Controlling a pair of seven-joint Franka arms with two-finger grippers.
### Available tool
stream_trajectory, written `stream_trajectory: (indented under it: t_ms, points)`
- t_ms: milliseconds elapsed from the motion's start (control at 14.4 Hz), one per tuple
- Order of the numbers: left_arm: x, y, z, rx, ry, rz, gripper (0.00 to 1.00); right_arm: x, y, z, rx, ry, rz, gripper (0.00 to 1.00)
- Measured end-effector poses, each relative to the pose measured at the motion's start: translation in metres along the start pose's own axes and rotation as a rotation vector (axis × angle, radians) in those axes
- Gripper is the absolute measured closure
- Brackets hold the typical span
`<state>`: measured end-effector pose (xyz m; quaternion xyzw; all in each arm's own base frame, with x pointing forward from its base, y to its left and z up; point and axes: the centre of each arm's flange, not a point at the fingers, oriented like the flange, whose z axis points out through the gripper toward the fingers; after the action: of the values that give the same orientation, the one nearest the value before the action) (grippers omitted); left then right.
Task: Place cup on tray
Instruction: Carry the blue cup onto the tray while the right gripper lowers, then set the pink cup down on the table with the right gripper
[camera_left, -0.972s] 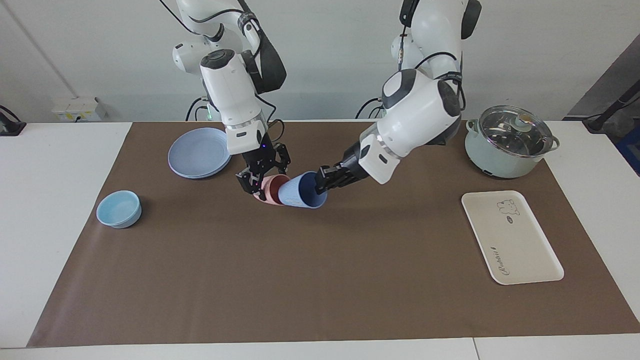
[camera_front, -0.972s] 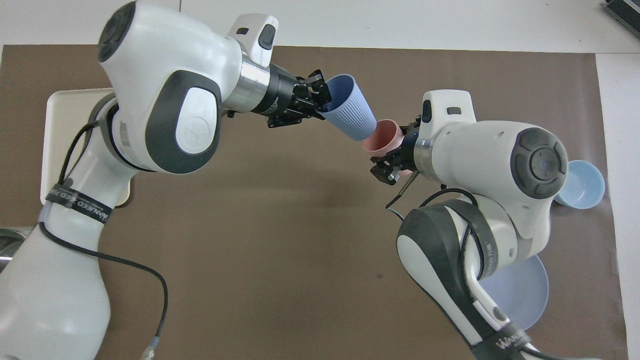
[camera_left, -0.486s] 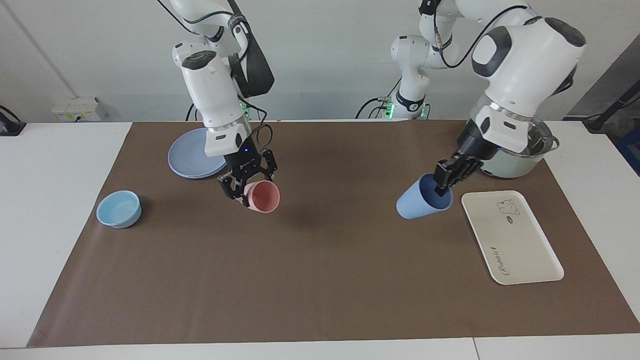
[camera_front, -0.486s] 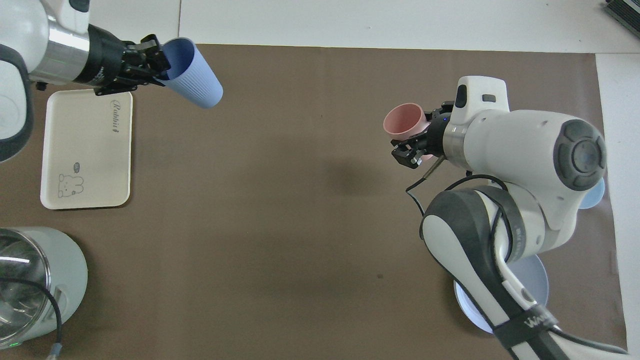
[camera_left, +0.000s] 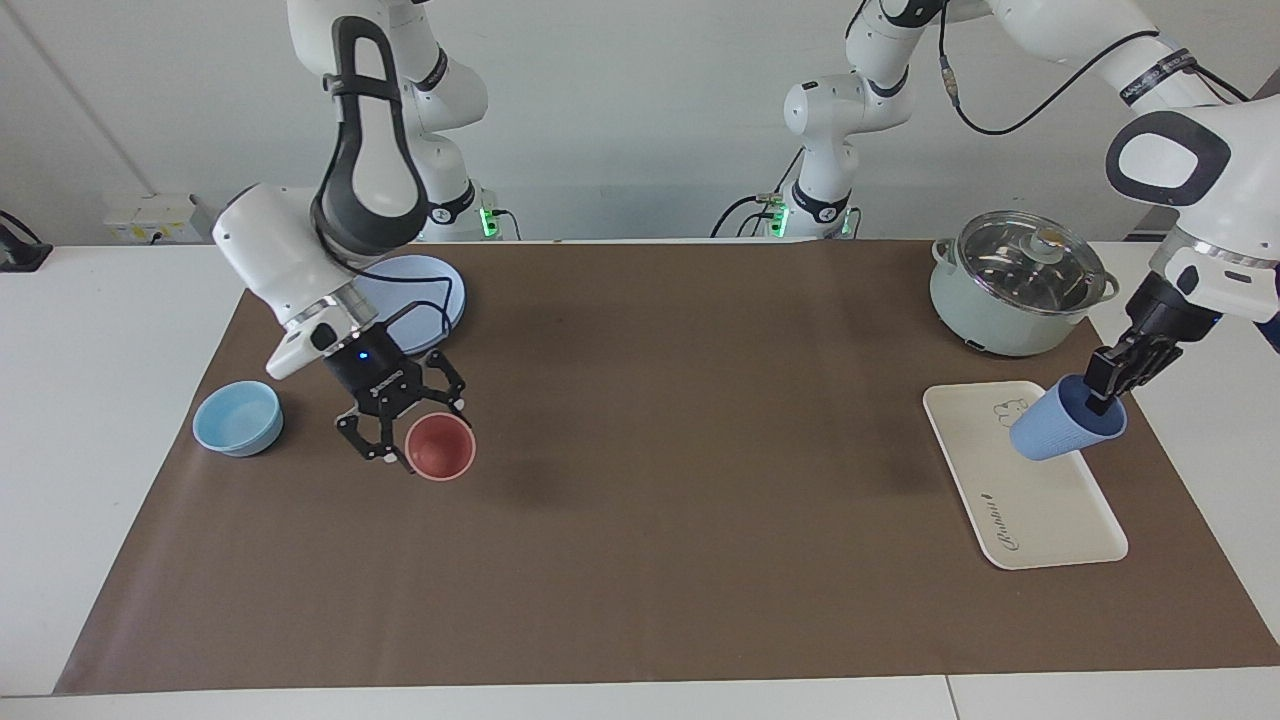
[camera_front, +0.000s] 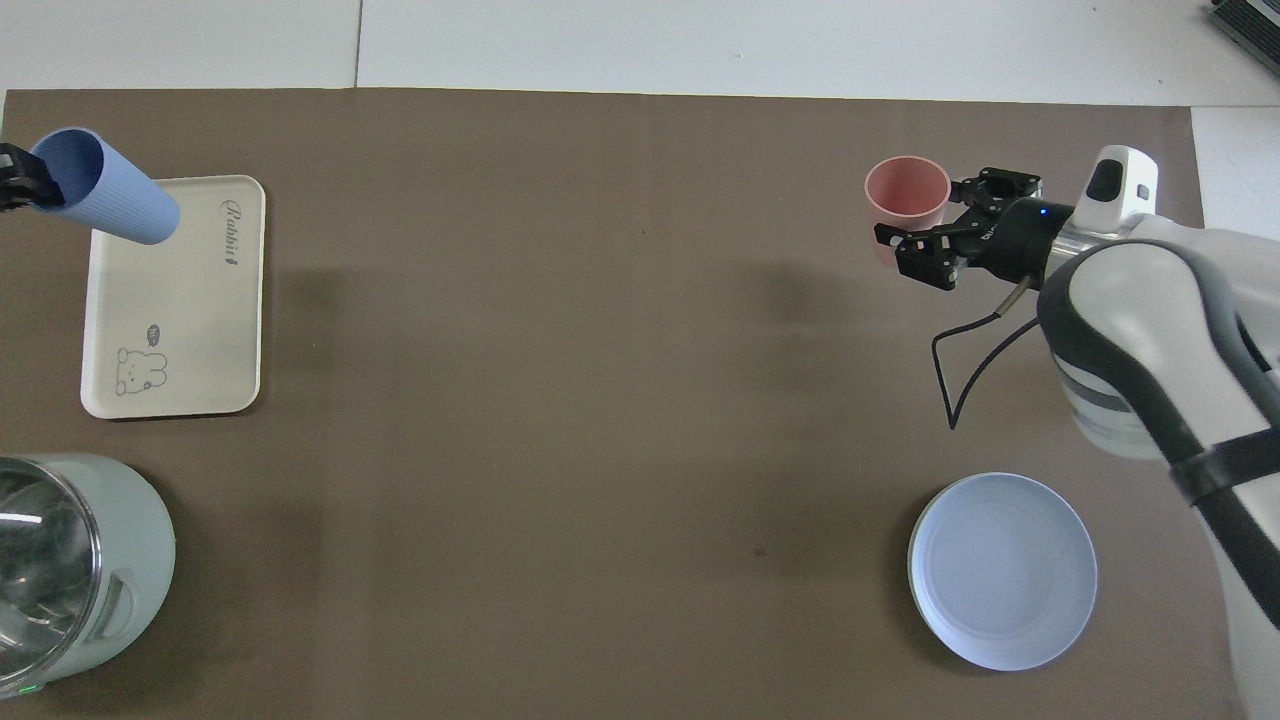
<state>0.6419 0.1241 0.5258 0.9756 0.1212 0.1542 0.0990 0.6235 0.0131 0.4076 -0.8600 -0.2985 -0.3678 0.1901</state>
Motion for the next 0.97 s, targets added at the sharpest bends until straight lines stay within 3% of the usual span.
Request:
stream_trajectory:
  t_ms: [208, 625, 764, 972]
  points:
    - [-0.015, -0.034, 0.037, 0.034, 0.042, 0.026, 0.93, -0.045, 0.031, 0.003, -0.006, 0.115, 0.043, 0.18]
    - [-0.041, -0.091, 0.093, 0.089, 0.049, 0.055, 0.93, -0.119, 0.061, 0.032, 0.065, 0.255, -0.006, 0.18]
    - [-0.043, -0.099, 0.11, 0.097, 0.044, 0.051, 0.93, -0.141, 0.074, 0.03, 0.072, 0.267, -0.009, 0.18]
    - [-0.044, -0.1, 0.117, 0.098, 0.038, 0.05, 0.93, -0.143, 0.068, 0.035, 0.083, 0.263, -0.016, 0.18]
